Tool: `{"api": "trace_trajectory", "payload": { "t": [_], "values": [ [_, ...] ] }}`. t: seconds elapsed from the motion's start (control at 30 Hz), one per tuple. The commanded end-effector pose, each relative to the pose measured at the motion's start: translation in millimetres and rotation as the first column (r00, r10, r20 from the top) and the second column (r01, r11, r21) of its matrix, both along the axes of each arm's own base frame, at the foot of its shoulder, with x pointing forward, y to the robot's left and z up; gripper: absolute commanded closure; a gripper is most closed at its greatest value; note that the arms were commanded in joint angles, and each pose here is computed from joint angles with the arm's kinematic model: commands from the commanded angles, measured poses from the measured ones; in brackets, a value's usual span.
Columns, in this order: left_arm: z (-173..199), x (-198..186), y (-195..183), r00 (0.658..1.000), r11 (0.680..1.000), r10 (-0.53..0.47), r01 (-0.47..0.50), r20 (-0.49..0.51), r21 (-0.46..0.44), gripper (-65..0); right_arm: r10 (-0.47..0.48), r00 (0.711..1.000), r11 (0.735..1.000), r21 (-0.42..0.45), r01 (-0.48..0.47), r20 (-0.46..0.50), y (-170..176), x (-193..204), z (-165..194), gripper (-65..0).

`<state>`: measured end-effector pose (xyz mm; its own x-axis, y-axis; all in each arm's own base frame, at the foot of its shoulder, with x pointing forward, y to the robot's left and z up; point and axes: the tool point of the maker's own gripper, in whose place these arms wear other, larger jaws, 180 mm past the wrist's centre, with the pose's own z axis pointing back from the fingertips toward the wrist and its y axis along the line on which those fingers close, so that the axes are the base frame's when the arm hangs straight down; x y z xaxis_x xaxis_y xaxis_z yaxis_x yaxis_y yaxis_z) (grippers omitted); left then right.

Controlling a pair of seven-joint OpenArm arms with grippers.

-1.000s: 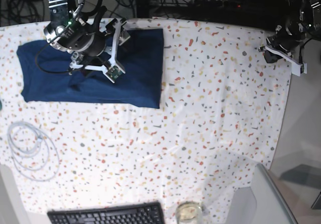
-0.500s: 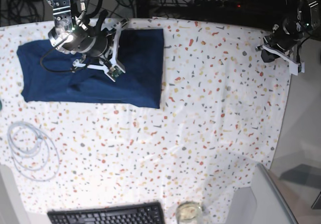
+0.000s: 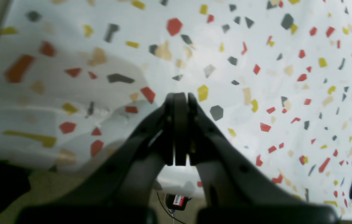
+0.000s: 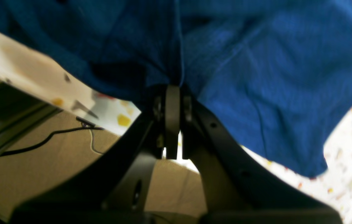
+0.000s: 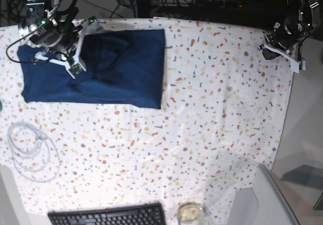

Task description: Layout the t-shirt on the table in an organized manner, then fold the t-shirt properly

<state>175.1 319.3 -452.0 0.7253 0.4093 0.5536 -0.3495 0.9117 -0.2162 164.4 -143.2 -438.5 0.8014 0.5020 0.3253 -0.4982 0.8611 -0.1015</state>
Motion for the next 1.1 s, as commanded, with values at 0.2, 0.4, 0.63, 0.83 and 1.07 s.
{"api": "trace_trajectory", "payload": {
  "t": [0.2, 0.4, 0.63, 0.83, 1.07],
  "values": [
    [8.6, 6.2, 11.3, 1.0, 1.0, 0.005, -0.006, 0.027, 0.022, 0.0, -0.051, 0.999, 0.998, -0.022, 0.051, 0.015, -19.5, -0.9, 5.5, 0.0],
    [9.4, 7.0, 12.3, 1.0, 1.0, 0.006, -0.007, 0.029, 0.024, 0.0, -0.112, 0.993, 0.992, -0.046, 0.113, 0.026, -41.0, 0.6, 7.7, 0.0],
    [9.5, 7.2, 12.4, 1.0, 1.0, 0.006, -0.007, 0.03, 0.024, 0.0, -0.14, 0.99, 0.987, -0.077, 0.138, -0.025, -47.3, -4.6, 4.3, -17.6],
    [8.6, 5.1, 12.5, 1.0, 1.0, 0.006, -0.006, 0.025, 0.026, 0.0, -0.173, 0.981, 0.979, -0.092, 0.18, 0.085, -52.7, 23.6, 33.9, -37.2],
    [7.5, 2.9, 12.1, 1.0, 1.0, 0.006, -0.007, 0.02, 0.024, 0.0, -0.202, 0.955, 0.977, -0.025, 0.212, 0.218, -50.4, 115.5, 57.9, -37.5]
  ]
}}
